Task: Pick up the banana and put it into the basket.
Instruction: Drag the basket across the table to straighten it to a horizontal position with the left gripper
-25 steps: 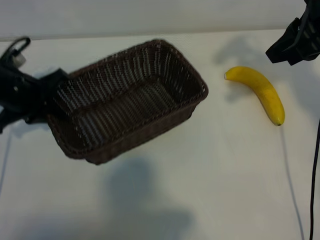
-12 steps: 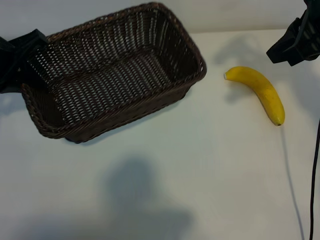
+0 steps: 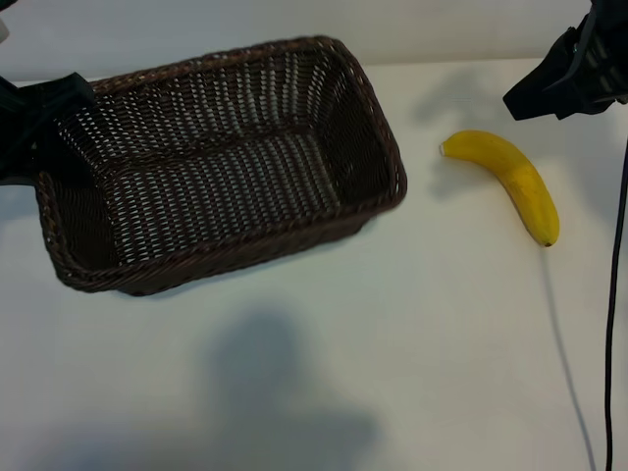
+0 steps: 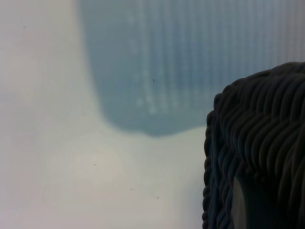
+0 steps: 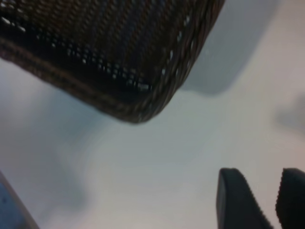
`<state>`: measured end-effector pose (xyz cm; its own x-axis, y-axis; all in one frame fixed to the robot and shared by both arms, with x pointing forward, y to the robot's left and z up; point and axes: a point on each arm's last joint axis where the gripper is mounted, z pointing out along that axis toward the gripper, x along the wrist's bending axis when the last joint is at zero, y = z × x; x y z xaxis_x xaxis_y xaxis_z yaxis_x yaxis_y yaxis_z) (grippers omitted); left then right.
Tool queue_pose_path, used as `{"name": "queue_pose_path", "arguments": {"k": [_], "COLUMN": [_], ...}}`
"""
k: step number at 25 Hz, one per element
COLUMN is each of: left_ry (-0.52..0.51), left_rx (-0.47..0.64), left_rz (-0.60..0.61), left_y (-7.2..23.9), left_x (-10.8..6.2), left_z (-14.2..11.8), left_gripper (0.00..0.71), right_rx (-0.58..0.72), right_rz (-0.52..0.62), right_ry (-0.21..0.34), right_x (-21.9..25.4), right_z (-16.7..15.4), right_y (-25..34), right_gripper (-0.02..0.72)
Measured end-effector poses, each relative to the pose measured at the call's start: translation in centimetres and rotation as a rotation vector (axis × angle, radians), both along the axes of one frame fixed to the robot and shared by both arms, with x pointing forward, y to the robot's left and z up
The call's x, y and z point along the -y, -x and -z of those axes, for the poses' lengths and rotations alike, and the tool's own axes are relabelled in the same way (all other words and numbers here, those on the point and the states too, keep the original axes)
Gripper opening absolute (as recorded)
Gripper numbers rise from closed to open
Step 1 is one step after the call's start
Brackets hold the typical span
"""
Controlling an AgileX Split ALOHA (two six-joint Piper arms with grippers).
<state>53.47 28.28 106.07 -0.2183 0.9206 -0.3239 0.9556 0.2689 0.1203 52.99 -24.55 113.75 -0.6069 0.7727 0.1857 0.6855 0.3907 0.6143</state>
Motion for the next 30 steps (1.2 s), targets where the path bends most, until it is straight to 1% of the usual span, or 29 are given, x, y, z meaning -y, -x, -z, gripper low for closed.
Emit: {"name": "queue_pose_path", "arguments": {"k": [4, 8, 12, 14, 16, 19, 23, 25, 28, 30], "left_ry": [0.022, 0.077, 0.134, 0.142, 0.14, 0.141, 0.147, 0.147, 0.136, 0.126], "left_rx": [0.021, 0.037, -0.017, -0.045, -0.052, -0.046, -0.048, -0.058, -0.059, -0.065], "left_rz": [0.068, 0.119, 0.131, 0.132, 0.144, 0.183, 0.264, 0.293, 0.299, 0.3], "left_y": [0.0, -0.1, -0.9, -1.7, -2.6, -4.1, -6.0, -6.8, -7.7, -7.9], "left_x": [0.3, 0.9, 1.3, 1.4, 1.6, 2.7, 5.0, 6.1, 7.1, 7.3], "left_z": [-0.1, -0.1, 1.4, 2.3, 2.5, 2.2, 1.5, 1.5, 1.7, 2.0], "left_gripper": [0.156, 0.156, 0.156, 0.156, 0.156, 0.156, 0.156, 0.156, 0.156, 0.156], "right_rx": [0.0, 0.0, -0.001, -0.001, -0.001, -0.002, -0.002, -0.003, -0.004, -0.005], "right_rz": [0.0, 0.0, 0.0, -0.001, -0.001, -0.001, -0.001, -0.002, -0.002, -0.003], "right_ry": [-0.005, -0.012, -0.017, -0.017, -0.018, -0.021, -0.021, -0.021, -0.021, -0.02], "right_x": [0.0, -0.1, -0.1, -0.1, -0.1, -0.1, -0.1, -0.1, -0.1, -0.2], "right_z": [0.0, -0.1, -0.1, -0.1, -0.1, -0.1, -0.1, -0.1, -0.1, -0.1], "right_y": [0.0, 0.0, 0.0, 0.0, 0.0, 0.0, 0.0, 0.0, 0.0, 0.0], "right_gripper": [0.249, 0.249, 0.249, 0.249, 0.249, 0.249, 0.249, 0.249, 0.249, 0.249]}}
